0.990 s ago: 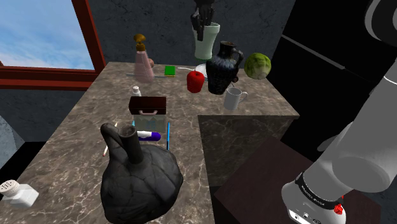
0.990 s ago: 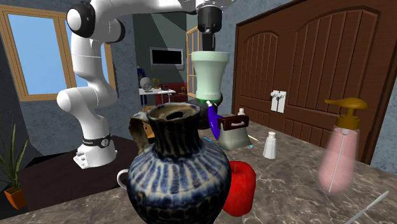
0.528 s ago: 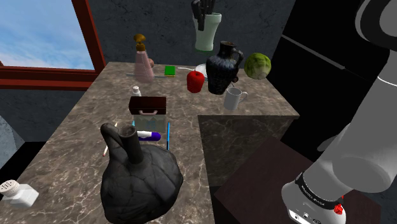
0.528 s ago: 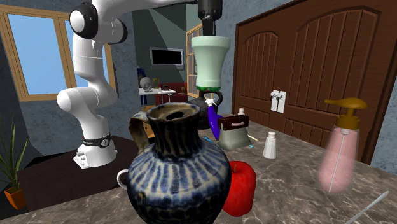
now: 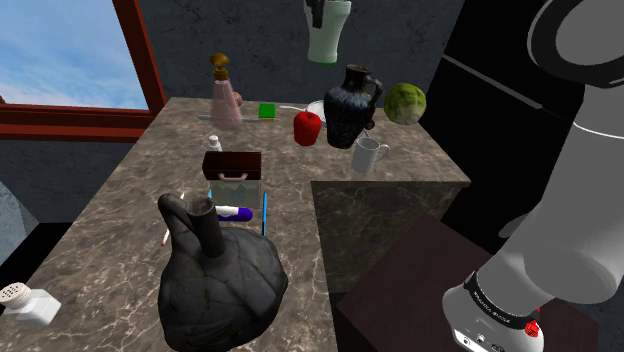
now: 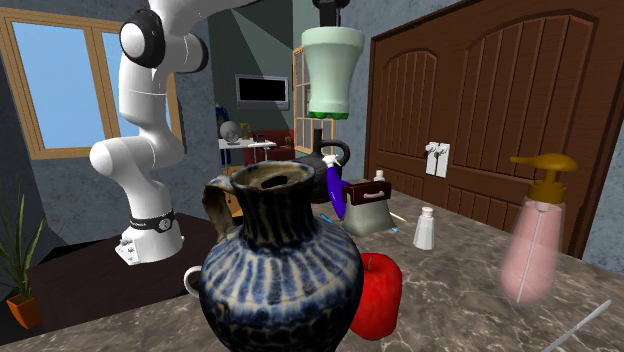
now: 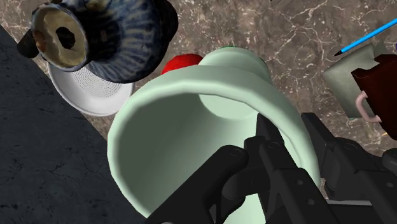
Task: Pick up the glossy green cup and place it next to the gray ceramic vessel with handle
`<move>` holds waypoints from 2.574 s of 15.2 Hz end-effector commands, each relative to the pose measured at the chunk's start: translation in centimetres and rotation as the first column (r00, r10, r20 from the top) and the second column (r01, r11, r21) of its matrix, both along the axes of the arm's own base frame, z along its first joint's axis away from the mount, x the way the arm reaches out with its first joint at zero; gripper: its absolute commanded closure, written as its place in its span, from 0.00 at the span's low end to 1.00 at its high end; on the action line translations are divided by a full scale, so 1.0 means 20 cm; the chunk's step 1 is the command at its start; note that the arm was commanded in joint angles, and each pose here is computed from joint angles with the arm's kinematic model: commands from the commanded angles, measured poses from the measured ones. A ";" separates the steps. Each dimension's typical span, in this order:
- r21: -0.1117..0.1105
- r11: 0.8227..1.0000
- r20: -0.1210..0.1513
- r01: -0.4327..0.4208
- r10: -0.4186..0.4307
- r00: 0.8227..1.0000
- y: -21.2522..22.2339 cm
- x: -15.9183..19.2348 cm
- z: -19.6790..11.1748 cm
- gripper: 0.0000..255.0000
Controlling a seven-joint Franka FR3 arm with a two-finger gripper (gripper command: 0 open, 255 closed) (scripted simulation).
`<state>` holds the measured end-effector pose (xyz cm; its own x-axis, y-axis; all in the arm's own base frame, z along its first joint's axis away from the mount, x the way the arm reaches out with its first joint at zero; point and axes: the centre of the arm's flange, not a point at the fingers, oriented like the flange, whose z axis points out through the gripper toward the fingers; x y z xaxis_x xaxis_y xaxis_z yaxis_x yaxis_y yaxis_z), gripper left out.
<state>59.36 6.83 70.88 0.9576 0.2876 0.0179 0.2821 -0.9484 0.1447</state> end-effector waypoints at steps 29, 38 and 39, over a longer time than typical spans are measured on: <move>0.000 1.000 0.000 0.000 0.000 1.000 0.76 -0.78 -0.16 1.00; 0.000 1.000 0.000 0.000 0.000 1.000 0.76 -0.78 -0.40 1.00; 0.000 1.000 0.000 0.000 0.000 1.000 0.76 -0.78 -0.42 1.00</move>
<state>43.79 22.01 62.95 0.9577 0.2873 0.0171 0.2819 -0.9484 0.1448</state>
